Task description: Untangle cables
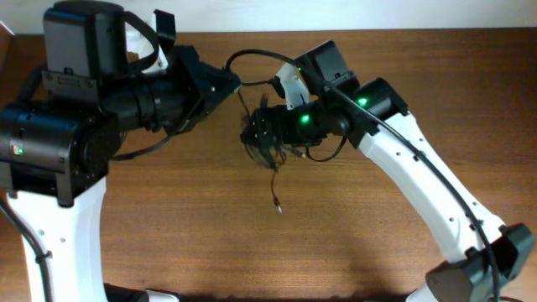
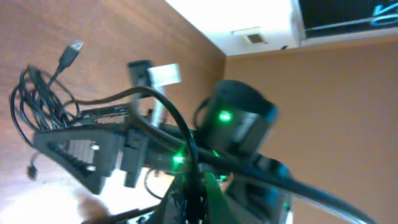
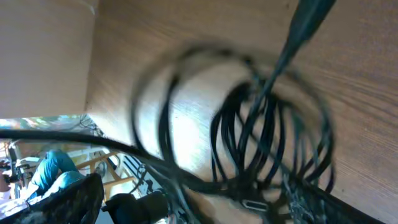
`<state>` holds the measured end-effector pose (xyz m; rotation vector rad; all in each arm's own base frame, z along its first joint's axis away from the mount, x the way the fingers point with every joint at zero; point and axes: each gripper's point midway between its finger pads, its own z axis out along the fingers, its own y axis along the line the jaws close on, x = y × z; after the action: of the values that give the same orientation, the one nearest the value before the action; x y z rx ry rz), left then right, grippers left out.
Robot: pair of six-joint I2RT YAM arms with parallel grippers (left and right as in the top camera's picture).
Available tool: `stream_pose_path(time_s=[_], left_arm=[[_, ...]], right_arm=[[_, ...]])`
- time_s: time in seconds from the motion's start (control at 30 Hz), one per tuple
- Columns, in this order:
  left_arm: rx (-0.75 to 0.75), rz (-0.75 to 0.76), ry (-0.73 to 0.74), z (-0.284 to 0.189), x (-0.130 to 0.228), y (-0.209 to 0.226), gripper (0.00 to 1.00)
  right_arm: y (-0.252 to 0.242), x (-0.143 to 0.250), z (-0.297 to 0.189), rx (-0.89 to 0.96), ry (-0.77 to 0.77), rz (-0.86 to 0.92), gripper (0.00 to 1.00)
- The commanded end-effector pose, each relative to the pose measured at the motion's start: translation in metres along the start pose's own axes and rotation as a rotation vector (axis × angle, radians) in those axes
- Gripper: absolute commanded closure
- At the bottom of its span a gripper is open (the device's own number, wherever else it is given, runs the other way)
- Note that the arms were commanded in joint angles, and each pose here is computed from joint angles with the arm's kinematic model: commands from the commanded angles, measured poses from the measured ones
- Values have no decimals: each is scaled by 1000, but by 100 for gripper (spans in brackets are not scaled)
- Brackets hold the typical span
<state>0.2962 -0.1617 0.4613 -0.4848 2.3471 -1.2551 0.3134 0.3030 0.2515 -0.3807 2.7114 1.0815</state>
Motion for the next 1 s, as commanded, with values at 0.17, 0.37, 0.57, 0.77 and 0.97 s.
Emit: stream_pose_path(time_s=[0.17,0.37,0.57,0.77,0.97], left_arm=[[57,-19,-13,-14,5,-14,100],[38,-29,-30,-15,4,-11,100],[110,-27,73,-17,21,-23,100],[143,-25,121,-18,29,-29,100],[155,-25,140,-19,32,-31,100]], right_arm=[[-54,1,40,161,58,49,77],[-40,5,44,68,85,49,53],[-23,-9,54,-58,41,8,1],[-21,-7,91,-144,10,43,1],[-31,-16,100,-86,-56,60,24]])
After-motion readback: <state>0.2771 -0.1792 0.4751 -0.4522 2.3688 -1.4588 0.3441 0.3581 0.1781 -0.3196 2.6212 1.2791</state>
